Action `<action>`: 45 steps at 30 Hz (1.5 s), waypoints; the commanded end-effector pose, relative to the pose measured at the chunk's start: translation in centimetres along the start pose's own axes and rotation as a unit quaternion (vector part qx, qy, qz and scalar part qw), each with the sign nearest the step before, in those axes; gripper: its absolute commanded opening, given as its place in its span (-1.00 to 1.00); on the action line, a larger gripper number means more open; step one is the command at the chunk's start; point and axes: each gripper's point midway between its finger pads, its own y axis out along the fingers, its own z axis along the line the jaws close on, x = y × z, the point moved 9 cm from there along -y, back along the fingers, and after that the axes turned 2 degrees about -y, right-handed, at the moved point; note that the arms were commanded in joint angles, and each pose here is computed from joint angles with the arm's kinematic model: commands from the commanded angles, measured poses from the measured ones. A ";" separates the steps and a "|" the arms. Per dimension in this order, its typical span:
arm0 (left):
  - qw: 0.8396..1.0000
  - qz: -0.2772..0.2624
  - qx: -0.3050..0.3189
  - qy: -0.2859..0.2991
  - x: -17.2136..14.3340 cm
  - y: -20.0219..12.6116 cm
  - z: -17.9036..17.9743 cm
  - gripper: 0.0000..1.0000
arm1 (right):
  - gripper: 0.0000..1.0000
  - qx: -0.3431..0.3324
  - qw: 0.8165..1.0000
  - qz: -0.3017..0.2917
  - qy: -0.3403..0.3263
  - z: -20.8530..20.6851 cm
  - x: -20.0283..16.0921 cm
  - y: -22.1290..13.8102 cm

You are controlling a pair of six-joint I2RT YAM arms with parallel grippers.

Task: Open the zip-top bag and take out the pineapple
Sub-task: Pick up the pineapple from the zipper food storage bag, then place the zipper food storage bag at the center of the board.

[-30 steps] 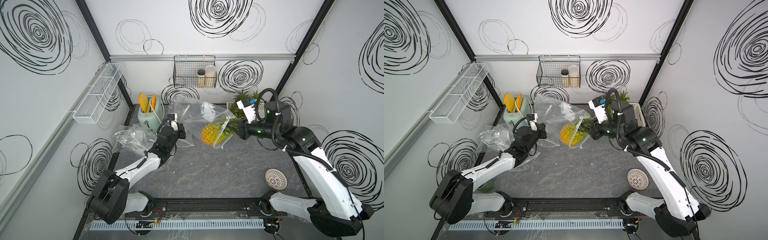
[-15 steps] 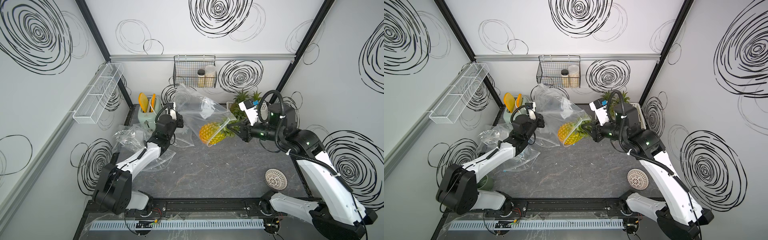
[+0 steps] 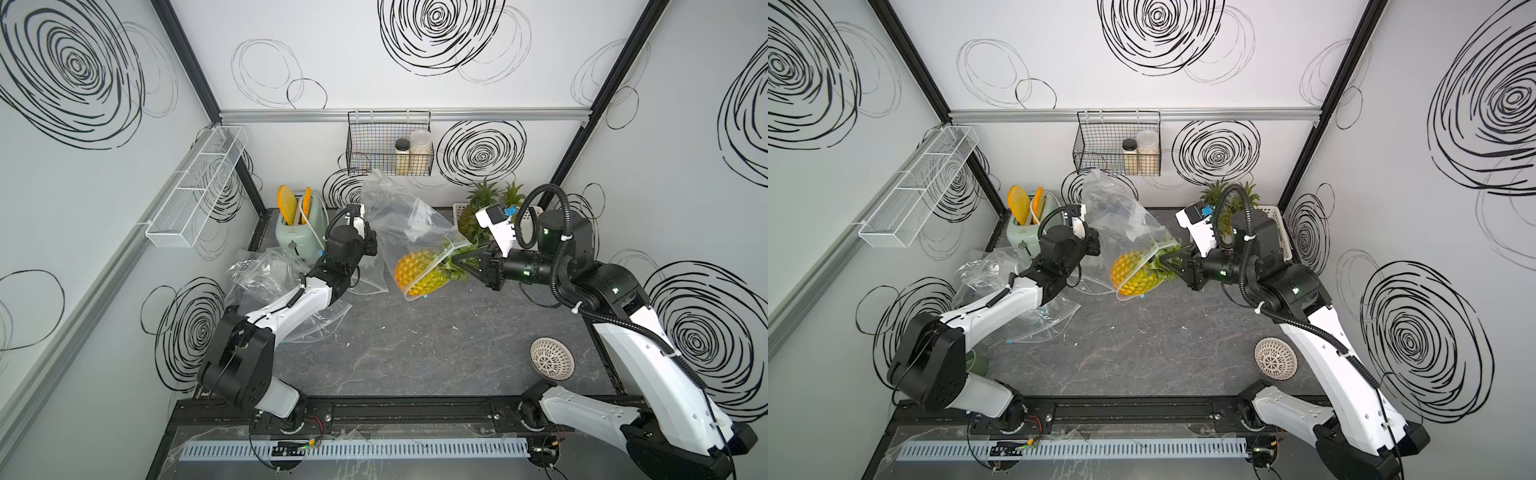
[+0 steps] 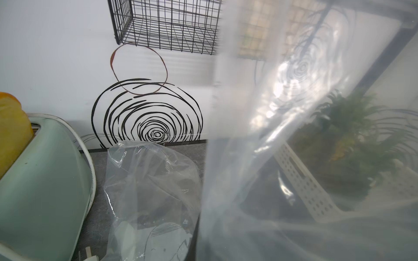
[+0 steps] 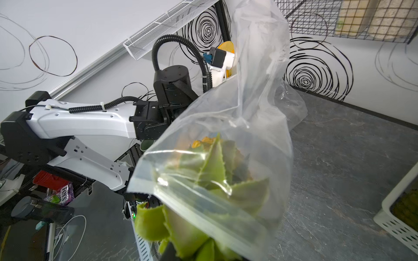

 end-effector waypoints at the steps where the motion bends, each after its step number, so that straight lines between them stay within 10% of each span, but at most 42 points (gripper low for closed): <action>1: 0.999 -0.005 0.043 0.003 1.1 1.4 1.9 -1.00 | -1.00 0.087 0.994 -0.044 -0.051 2.9 1.5 -2.3; 21: 0.994 0.086 0.062 0.012 -0.1 4.2 4.5 -1.00 | -1.00 0.131 0.982 -0.089 -0.098 5.5 3.8 -5.1; 45: 0.994 0.085 0.073 0.006 0.3 2.9 4.8 -1.00 | -1.00 0.019 0.995 -0.059 -0.078 2.7 2.4 -3.6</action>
